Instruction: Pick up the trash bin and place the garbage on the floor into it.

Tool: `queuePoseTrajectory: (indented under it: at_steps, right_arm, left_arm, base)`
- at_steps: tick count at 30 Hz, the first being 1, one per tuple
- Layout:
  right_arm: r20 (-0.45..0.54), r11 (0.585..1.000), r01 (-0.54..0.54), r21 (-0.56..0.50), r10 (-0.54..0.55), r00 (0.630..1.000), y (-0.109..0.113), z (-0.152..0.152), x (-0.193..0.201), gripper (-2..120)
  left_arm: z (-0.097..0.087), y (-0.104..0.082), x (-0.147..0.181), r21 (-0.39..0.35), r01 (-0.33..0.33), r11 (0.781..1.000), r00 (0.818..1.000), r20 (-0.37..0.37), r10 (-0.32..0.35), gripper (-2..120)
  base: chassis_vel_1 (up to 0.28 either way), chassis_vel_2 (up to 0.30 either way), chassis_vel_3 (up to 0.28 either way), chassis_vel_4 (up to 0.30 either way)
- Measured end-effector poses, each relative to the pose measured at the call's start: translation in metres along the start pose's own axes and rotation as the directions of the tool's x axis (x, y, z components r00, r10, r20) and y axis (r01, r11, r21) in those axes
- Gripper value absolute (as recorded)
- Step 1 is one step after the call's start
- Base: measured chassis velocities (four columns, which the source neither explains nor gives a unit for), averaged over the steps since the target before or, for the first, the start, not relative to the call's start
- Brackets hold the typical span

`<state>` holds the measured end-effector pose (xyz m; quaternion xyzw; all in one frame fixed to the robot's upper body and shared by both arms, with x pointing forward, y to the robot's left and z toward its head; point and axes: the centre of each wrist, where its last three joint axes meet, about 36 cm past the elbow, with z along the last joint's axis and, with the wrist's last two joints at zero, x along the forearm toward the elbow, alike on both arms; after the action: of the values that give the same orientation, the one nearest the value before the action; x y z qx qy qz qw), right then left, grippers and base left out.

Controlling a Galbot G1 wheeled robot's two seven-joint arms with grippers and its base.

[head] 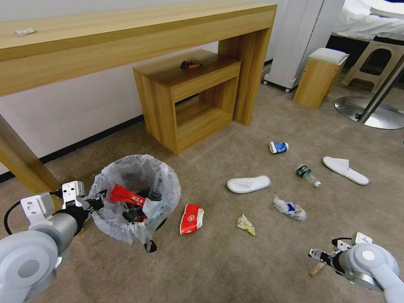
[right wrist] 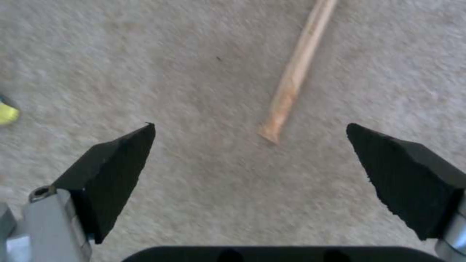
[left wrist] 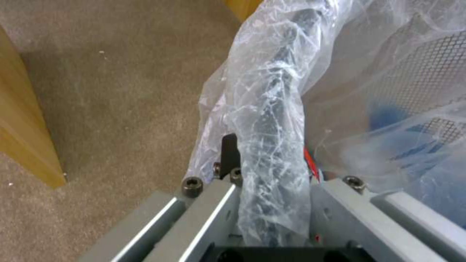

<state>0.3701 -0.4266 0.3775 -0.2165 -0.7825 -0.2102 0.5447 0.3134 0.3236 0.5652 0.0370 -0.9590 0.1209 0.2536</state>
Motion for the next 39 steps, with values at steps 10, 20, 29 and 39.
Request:
queuePoseTrajectory:
  at_steps: [10,20,29,39]
  right_arm:
    - [0.005,0.999,0.024,-0.040,-0.024,1.000,0.010,-0.016,-0.017,100]
    - [0.011,0.997,0.001,-0.071,0.000,1.000,0.007,-0.028,-0.039,100]
    - [0.019,0.996,-0.026,-0.080,0.028,0.999,0.005,-0.033,-0.056,100]
    - [0.031,0.995,-0.020,-0.097,0.023,0.999,0.004,-0.043,-0.076,100]
  left_arm:
    - [0.000,0.000,-0.001,-0.006,0.004,1.000,1.000,0.000,-0.004,0]
    - [0.000,0.002,-0.003,-0.005,0.007,1.000,1.000,0.000,-0.007,0]
    - [-0.001,0.003,-0.005,-0.004,0.009,1.000,1.000,-0.002,-0.009,0]
    - [0.000,0.004,-0.005,-0.002,0.012,1.000,1.000,-0.004,-0.012,0]
  base:
    - [0.000,0.000,0.000,0.000]
    - [0.000,0.000,0.000,0.000]
    - [0.000,0.000,0.000,0.000]
    - [0.000,0.000,0.000,0.000]
